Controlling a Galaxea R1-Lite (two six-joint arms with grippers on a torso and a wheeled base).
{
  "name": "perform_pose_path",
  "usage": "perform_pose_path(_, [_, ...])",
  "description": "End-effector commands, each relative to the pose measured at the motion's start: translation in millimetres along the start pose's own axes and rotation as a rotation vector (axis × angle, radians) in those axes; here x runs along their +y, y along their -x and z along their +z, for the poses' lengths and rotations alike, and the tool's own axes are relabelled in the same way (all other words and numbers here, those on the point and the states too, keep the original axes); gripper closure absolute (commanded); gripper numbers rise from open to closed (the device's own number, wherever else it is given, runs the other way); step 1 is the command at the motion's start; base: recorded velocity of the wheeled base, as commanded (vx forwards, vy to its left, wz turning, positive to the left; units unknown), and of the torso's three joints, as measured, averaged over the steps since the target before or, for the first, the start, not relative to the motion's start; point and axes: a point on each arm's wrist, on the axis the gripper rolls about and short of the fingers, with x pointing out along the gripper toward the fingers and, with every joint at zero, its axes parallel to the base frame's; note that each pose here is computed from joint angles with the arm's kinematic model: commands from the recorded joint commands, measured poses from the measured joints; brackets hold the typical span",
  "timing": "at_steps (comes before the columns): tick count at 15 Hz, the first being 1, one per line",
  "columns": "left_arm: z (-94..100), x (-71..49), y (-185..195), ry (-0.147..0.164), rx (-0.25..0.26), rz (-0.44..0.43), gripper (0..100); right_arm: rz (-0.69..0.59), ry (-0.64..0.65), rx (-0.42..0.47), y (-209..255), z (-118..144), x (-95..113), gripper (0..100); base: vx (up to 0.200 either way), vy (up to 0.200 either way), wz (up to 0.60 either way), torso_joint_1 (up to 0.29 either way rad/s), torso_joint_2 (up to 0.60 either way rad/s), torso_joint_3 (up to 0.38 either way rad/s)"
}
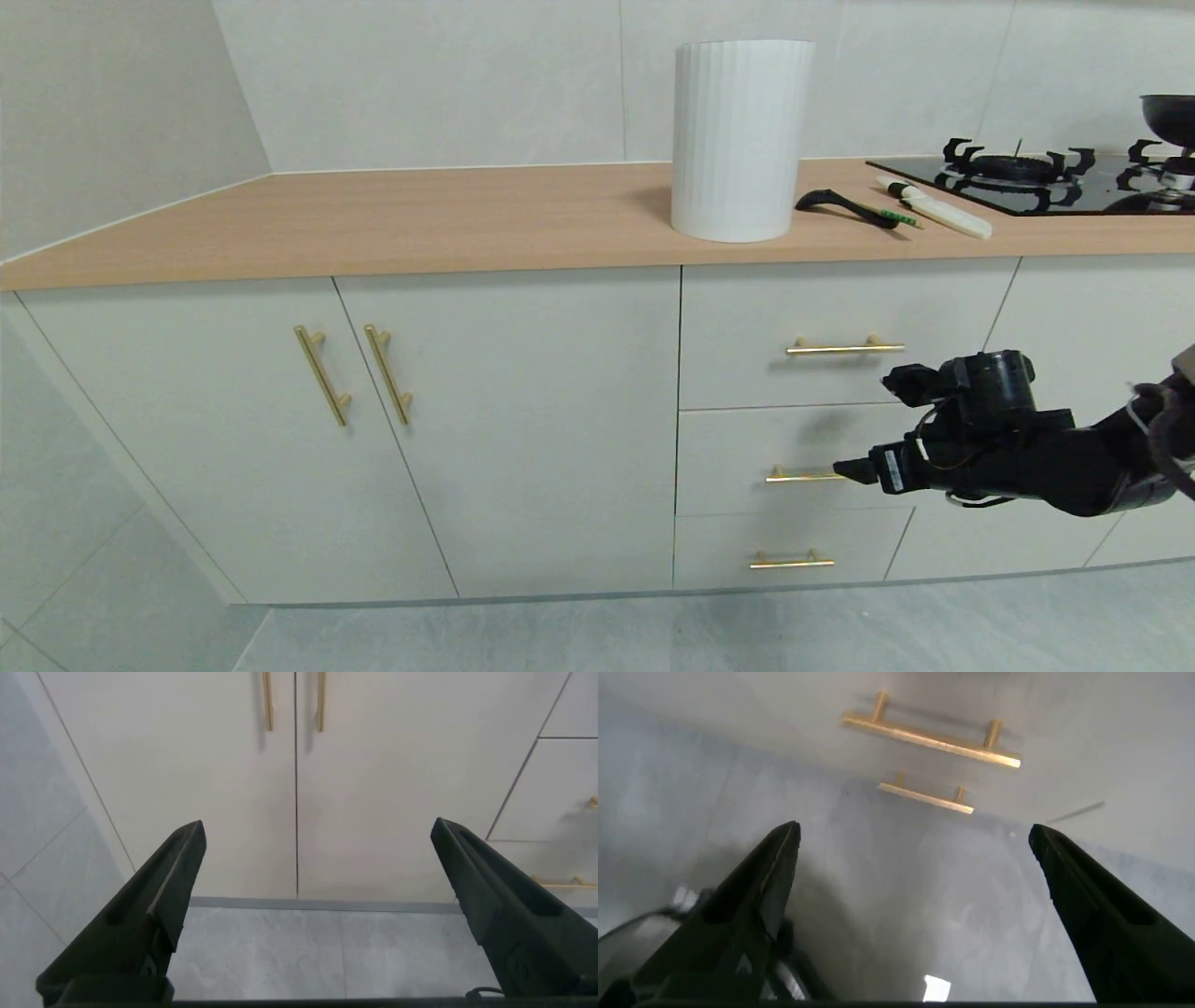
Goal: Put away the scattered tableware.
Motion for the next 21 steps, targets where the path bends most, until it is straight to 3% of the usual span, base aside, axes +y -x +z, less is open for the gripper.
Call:
perform_pose_path(1, [0.0,0.0,-0.1,0.0,0.001,0.001,0,-0.023,-0.049,0.032,-30.0,-18.1,-1.0,0,0.0,0.0,0.0,0.0,0.0,0.0])
perform_pose_path(3, [0.0,0.0,-0.1,0.0,0.001,0.001,0,-0.016,-0.111,0.009,-44.2,-19.6,4.1,0,0.0,0.0,0.0,0.0,0.0,0.0])
perform_pose_path(7, [0.0,0.0,-0.1,0.0,0.001,0.001,0,-0.02,-0.103,-0.024,-67.4,-32.5,10.3,0,0.0,0.0,0.0,0.0,0.0,0.0])
perform_pose_path(10, [0.0,0.0,-0.1,0.0,0.001,0.001,0,-0.106,-0.097,-0.084,-87.7,-40.8,11.5,0,0.0,0.0,0.0,0.0,0.0,0.0])
perform_pose_path(15, [0.0,0.0,-0.1,0.0,0.001,0.001,0,-0.13,-0.126,-0.087,-110.5,-48.1,11.7,0,0.0,0.0,0.0,0.0,0.0,0.0])
perform_pose_path(21, [0.0,0.0,-0.1,0.0,0.001,0.001,0,-0.171,-0.186,-0.137,-121.6,-41.0,7.4,0,0.0,0.0,0.0,0.0,0.0,0.0])
